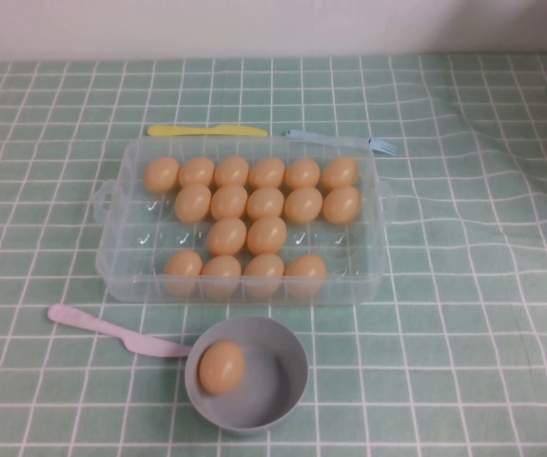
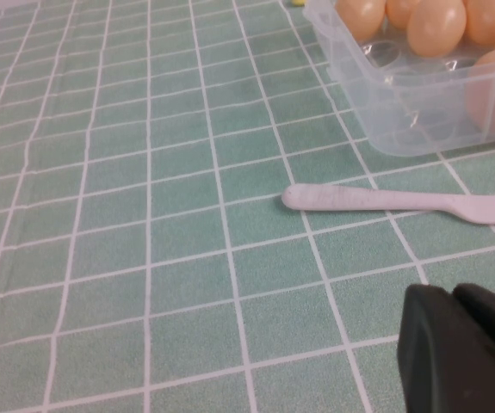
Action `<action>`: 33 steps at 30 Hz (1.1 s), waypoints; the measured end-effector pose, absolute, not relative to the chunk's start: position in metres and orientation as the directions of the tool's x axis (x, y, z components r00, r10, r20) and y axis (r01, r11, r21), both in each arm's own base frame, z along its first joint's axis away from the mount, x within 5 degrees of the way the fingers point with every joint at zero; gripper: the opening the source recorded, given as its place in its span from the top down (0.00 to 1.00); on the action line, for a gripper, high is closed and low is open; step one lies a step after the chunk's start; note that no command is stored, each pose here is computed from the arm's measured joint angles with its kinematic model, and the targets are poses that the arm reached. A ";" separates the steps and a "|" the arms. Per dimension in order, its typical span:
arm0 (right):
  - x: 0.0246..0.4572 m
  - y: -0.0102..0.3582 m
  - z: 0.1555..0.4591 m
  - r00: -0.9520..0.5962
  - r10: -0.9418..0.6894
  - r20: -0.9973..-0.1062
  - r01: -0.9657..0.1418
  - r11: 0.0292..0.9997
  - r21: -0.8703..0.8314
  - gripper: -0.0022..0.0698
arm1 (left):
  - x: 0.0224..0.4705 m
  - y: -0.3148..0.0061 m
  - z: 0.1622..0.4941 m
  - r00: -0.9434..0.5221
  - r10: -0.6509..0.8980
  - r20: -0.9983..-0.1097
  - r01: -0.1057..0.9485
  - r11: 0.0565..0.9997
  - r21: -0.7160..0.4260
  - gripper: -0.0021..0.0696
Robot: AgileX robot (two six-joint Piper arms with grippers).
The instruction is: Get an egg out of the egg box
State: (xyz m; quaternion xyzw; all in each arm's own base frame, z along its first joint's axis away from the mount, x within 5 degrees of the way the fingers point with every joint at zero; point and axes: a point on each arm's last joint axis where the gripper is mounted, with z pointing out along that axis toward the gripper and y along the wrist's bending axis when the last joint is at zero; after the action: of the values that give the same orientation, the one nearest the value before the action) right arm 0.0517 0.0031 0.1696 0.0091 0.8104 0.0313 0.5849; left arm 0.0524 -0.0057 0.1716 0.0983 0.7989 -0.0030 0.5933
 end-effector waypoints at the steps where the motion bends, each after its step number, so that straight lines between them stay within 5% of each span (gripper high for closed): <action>1: 0.052 0.003 0.170 -0.316 0.051 -0.948 -0.022 0.998 0.061 0.99 | 0.052 -0.006 0.172 -0.277 0.154 -0.949 0.161 0.981 0.112 0.98; 11: 0.054 0.003 0.177 -0.240 0.069 -0.968 -0.023 0.997 0.076 0.99 | 0.052 -0.006 0.172 -0.277 0.154 -0.949 0.161 0.981 0.112 0.98; 23: 0.056 0.006 0.197 -0.054 0.543 -0.838 -0.056 0.836 0.546 0.99 | 0.052 -0.006 0.172 -0.277 0.154 -0.949 0.161 0.981 0.112 0.98; 33: 0.056 0.017 0.201 -0.216 0.626 -0.750 -0.067 0.756 0.651 0.99 | 0.052 -0.006 0.172 -0.277 0.154 -0.949 0.161 0.981 0.112 0.98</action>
State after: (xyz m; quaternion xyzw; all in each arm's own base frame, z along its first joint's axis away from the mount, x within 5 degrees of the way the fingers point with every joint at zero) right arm 0.0555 0.0169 0.2013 0.1929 0.7236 0.2908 0.5955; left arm 0.0524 -0.0057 0.1716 0.0983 0.7989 -0.0030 0.5933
